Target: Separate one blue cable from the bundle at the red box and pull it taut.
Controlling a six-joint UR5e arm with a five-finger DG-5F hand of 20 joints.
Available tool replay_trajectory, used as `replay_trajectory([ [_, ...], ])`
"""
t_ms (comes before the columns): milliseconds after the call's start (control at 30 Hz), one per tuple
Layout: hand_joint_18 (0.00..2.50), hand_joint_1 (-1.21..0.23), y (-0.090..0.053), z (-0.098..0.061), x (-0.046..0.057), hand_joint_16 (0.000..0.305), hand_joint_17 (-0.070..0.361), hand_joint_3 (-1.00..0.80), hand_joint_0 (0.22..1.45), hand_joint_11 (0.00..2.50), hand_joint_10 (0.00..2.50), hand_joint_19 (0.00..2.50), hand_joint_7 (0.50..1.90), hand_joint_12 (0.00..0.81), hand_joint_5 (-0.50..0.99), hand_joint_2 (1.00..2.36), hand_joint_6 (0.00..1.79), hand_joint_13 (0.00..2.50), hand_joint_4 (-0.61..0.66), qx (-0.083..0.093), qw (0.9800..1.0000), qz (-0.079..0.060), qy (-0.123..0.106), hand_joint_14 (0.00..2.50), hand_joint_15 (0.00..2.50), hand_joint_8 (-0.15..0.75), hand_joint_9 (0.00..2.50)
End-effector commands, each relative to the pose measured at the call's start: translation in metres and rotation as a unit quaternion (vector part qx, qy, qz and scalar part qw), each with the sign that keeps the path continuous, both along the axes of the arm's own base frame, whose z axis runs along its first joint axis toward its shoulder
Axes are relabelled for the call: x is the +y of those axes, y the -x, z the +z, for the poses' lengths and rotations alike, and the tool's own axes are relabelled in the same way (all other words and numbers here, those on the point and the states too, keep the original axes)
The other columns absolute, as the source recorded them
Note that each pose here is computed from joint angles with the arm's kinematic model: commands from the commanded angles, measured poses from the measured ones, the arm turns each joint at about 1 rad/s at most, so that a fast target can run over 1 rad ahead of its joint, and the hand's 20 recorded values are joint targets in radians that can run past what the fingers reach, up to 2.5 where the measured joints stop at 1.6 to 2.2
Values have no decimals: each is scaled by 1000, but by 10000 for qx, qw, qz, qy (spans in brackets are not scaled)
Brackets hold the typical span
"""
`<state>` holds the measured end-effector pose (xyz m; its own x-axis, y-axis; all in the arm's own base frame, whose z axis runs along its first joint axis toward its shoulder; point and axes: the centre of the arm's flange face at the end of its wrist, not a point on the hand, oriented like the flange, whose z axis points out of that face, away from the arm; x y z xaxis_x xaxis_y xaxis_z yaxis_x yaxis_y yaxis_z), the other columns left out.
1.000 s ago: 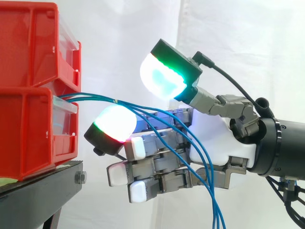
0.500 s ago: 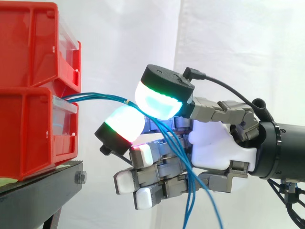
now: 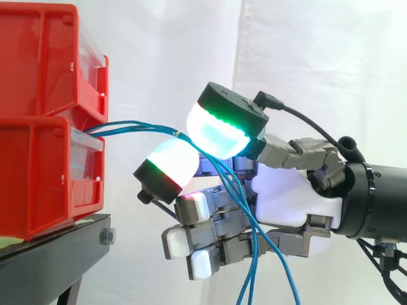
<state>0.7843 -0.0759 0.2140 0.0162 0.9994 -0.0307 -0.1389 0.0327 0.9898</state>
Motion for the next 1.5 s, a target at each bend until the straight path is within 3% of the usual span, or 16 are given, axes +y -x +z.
replay_trajectory([
  [0, 780, -856, 0, -1, 0, 49, 109, -500, 692, 973, 25, 721, 1136, 393, -164, 1000, 914, 886, 45, 20, 10000, 2, -7, 24, 638, 306, 1002],
  [367, 833, -743, -1, 3, -2, 49, 111, -500, 557, 976, 25, 755, 1119, 400, -138, 1000, 892, 932, 89, 19, 10000, 8, 4, 24, 658, 318, 1088],
  [700, 836, -608, 2, -1, -2, 49, 109, -500, 606, 953, 25, 781, 1098, 399, -135, 1000, 858, 944, 82, 172, 9998, 23, -36, 27, 663, 318, 1115],
  [1000, 827, -802, 1, 0, -2, 50, 112, -285, 636, 960, 22, 793, 1122, 409, -159, 1017, 861, 924, 50, 149, 9999, 1, -48, 25, 667, 315, 1041],
  [1233, 834, -930, 1, 0, 0, 49, 110, -441, 774, 1003, 26, 752, 1186, 389, -176, 1005, 900, 927, -50, 164, 9999, 1, -49, 27, 668, 303, 1019],
  [1467, 858, -959, 2, -1, 1, 48, 108, -500, 794, 1003, 26, 731, 1171, 384, -172, 1000, 922, 960, -24, 179, 9998, 9, -47, 25, 683, 300, 1037],
])
